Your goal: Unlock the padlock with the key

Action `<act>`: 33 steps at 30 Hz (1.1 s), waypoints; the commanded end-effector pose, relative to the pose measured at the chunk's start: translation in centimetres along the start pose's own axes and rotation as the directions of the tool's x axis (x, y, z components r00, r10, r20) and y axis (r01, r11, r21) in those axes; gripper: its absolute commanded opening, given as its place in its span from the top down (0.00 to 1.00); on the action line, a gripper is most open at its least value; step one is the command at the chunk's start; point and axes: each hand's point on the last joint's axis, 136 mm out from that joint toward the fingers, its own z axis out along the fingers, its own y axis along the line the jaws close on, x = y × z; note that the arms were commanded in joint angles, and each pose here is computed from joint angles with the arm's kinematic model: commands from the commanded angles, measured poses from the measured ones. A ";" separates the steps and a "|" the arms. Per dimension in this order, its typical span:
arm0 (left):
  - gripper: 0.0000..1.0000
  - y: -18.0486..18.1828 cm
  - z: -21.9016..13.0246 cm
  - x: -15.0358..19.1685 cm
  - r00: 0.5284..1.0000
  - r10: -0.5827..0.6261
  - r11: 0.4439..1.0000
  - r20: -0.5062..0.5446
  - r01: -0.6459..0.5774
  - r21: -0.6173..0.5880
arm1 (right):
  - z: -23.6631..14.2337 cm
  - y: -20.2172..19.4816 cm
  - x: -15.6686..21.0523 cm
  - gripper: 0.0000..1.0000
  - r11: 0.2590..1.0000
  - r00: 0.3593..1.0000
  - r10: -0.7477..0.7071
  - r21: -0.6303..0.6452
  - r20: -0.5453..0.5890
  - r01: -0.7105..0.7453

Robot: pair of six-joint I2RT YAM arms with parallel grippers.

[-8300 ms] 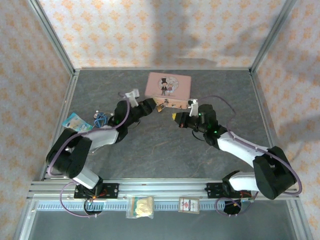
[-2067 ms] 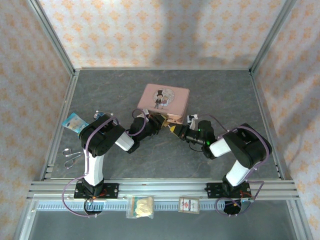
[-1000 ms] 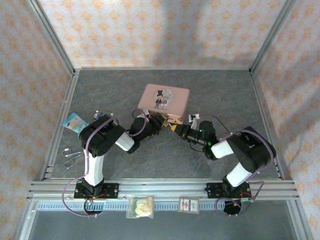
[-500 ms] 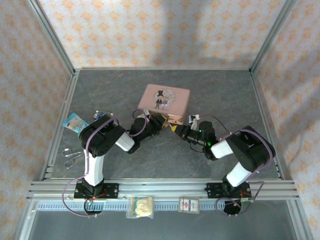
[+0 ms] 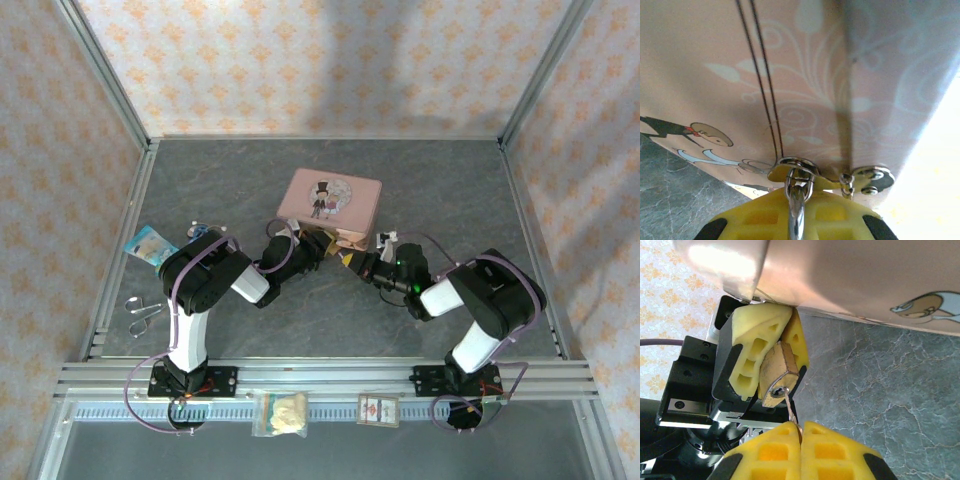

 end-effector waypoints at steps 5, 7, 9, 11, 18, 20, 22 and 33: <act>1.00 -6.2 -0.4 0.7 1.000 0.007 0.987 -0.013 -0.005 0.161 | 0.8 1.7 -1.0 1.00 0.998 0.999 -0.035 -0.060 0.021 0.036; 1.00 -6.1 -0.4 0.9 1.000 0.014 0.988 -0.017 -0.012 0.155 | 1.0 1.8 -1.1 1.00 0.997 0.999 -0.029 -0.068 0.021 0.031; 1.00 -6.1 -0.4 1.1 1.000 0.019 0.988 -0.018 -0.016 0.152 | 1.0 2.1 -1.1 1.00 0.996 0.999 -0.026 -0.082 0.022 0.028; 1.00 -5.9 -0.4 1.2 1.000 0.025 0.989 -0.017 -0.023 0.146 | 1.0 2.4 -1.2 1.00 0.995 0.999 -0.026 -0.097 0.022 0.028; 1.00 -4.8 -0.4 1.3 0.999 0.044 0.993 -0.010 -0.043 0.109 | 0.2 3.6 -1.1 1.00 0.991 0.999 -0.042 -0.128 0.025 0.045; 1.00 -4.5 -0.4 1.4 0.999 0.046 0.994 -0.008 -0.045 0.102 | 0.1 3.7 -1.1 1.00 0.991 0.999 -0.048 -0.124 0.026 0.050; 1.00 -4.2 -0.4 1.4 0.999 0.046 0.994 -0.004 -0.045 0.097 | 0.0 3.7 -1.1 1.00 0.992 0.998 -0.051 -0.118 0.025 0.054; 1.00 -4.1 -0.3 1.7 0.998 0.061 0.994 -0.013 -0.059 0.090 | 0.3 3.4 -1.2 1.00 0.992 0.998 -0.048 -0.112 0.028 0.051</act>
